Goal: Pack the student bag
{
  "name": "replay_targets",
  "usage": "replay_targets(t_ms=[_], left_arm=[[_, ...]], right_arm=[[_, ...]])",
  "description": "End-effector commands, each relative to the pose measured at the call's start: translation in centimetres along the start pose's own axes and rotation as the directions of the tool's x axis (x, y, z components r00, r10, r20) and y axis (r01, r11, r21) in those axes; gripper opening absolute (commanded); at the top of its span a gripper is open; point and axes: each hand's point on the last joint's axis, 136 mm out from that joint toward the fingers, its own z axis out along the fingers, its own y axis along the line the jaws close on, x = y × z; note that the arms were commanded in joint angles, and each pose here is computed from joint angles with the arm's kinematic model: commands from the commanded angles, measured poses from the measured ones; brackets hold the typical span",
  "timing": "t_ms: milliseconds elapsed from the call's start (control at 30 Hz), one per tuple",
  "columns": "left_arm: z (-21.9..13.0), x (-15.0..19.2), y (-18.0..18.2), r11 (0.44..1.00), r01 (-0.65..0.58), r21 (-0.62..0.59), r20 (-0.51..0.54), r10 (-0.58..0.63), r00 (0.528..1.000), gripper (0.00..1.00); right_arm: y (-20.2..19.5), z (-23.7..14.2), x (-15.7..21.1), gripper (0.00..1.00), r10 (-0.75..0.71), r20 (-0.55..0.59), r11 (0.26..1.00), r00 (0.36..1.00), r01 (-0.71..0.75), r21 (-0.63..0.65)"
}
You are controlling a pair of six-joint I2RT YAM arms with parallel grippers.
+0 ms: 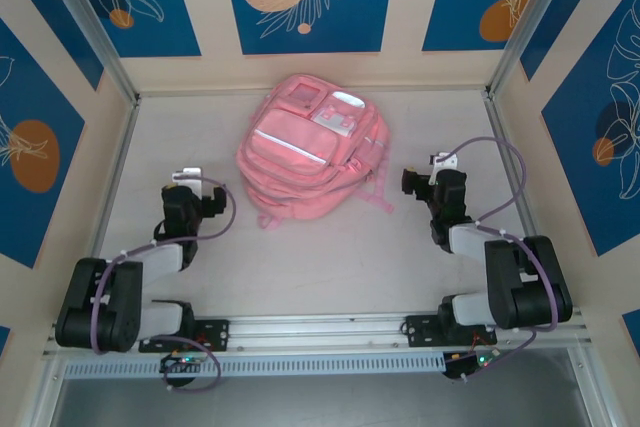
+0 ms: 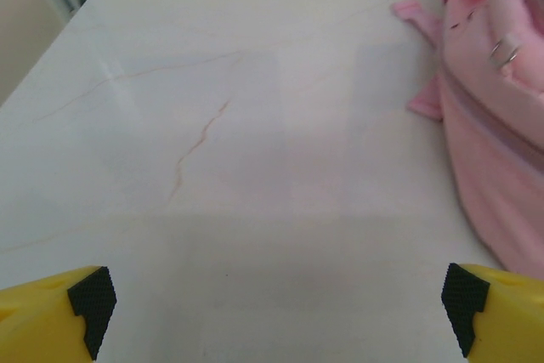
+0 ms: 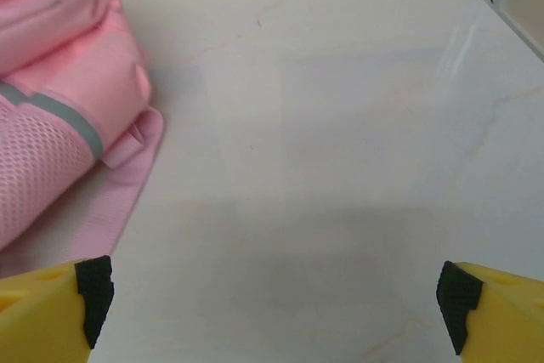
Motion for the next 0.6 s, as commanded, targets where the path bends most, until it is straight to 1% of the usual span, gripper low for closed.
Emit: replay_targets(t_ms=[0,67,233,300,433,567], left_arm=[[0.4,-2.8,-1.6,0.993,-0.031,0.112,0.117,0.018,0.993,1.0],[0.8,-2.8,-1.8,0.992,-0.04,0.116,0.127,0.025,0.992,1.0],[2.7,-1.1,-1.7,0.994,-0.024,0.108,0.091,0.014,0.996,1.0],[3.2,-0.5,-1.2,0.997,-0.009,0.077,0.063,0.004,0.998,1.0],[3.7,-0.5,-0.4,0.999,0.004,0.032,0.037,-0.005,0.999,1.0],[3.9,-0.5,-0.5,1.0,-0.01,0.015,0.026,0.01,1.0,1.0]], right_arm=[[1.5,0.2,-1.2,0.99,-0.017,0.095,0.995,0.995,0.027,-0.095],[1.6,0.7,-1.0,1.0,-0.018,0.087,0.995,0.996,0.026,-0.096],[1.3,1.4,-0.5,0.99,-0.003,0.062,0.996,0.998,0.009,-0.094],[1.3,1.8,0.0,0.99,-0.005,0.053,0.996,0.999,0.01,-0.093],[1.0,2.0,0.0,0.99,0.002,0.058,0.997,0.998,0.003,-0.083],[0.7,2.2,0.1,0.99,0.024,0.039,0.996,0.999,-0.021,-0.083]])
